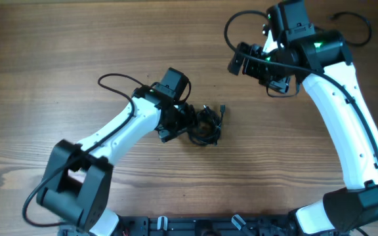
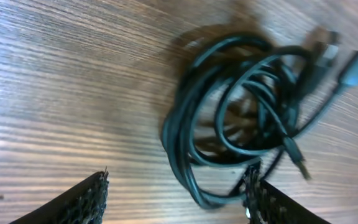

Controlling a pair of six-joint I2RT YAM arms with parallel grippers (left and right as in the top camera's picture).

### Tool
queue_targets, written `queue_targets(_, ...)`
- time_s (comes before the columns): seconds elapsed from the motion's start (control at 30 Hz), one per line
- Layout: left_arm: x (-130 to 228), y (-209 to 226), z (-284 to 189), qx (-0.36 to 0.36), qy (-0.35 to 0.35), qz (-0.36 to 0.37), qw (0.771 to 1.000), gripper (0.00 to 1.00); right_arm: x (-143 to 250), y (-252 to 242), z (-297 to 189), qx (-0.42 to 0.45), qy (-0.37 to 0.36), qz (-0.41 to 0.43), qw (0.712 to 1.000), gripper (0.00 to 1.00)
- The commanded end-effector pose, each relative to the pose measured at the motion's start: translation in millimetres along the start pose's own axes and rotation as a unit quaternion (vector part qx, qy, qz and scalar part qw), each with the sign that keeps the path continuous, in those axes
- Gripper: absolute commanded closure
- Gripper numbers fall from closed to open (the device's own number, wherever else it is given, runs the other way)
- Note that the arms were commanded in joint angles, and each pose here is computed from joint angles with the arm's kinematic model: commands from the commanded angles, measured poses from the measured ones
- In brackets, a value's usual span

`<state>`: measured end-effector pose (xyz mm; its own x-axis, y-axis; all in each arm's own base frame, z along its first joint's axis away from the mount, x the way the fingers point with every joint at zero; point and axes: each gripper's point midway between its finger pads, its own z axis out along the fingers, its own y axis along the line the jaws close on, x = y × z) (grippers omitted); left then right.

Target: Untangle cables

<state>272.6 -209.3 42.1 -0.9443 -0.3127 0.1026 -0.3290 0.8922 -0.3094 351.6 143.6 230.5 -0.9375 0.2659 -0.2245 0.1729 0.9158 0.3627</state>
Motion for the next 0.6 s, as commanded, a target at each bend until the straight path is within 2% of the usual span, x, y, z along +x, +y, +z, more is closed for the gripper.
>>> queue_targets(0.0, 0.5, 0.6, 11.9, 0.001, 0.014, -0.010, 1.000, 0.46, 3.0, -2.7, 0.6, 0.009, 0.004, -0.024, 1.000, 0.00)
queue_targets(0.03, 2.8, -3.1, 11.8, 0.010, 0.021, -0.009, 1.000, 0.52, 3.5, -3.1, 0.6, 0.010, 0.005, -0.024, 1.000, 0.00)
queue_targets(0.07, 3.6, -3.8, 11.7, 0.012, 0.023, -0.008, 1.000, 0.54, 4.0, -3.4, 0.7, 0.010, 0.006, -0.023, 1.000, 0.00)
queue_targets(0.17, 3.5, -3.9, 11.5, 0.013, 0.023, -0.008, 1.000, 0.80, 9.2, -4.0, 2.9, 0.010, 0.021, -0.021, 1.000, 0.00)
queue_targets(0.23, 3.3, -4.1, 11.5, 0.013, 0.023, -0.006, 1.000, 0.85, 13.9, -8.2, 7.7, 0.018, 0.034, -0.017, 0.999, 0.00)
queue_targets(0.27, 3.1, -3.9, 11.4, 0.013, 0.022, -0.007, 1.000, 0.96, 19.0, -13.2, 14.9, 0.025, 0.046, -0.015, 0.999, 0.00)
queue_targets(0.4, 0.2, -9.8, 5.6, 0.023, 0.014, 0.024, 0.999, 0.96, 41.8, -24.3, 38.2, 0.029, 0.096, -0.004, 0.995, 0.00)
queue_targets(0.5, -6.5, -28.0, -17.8, 0.053, -0.013, 0.040, 0.998, 0.96, 58.7, -11.8, 50.0, -0.030, 0.135, -0.050, 0.989, 0.00)
queue_targets(0.57, -12.7, -40.3, -41.3, 0.080, -0.039, 0.047, 0.995, 0.96, 65.7, -13.2, 54.6, -0.036, 0.148, -0.055, 0.987, 0.00)
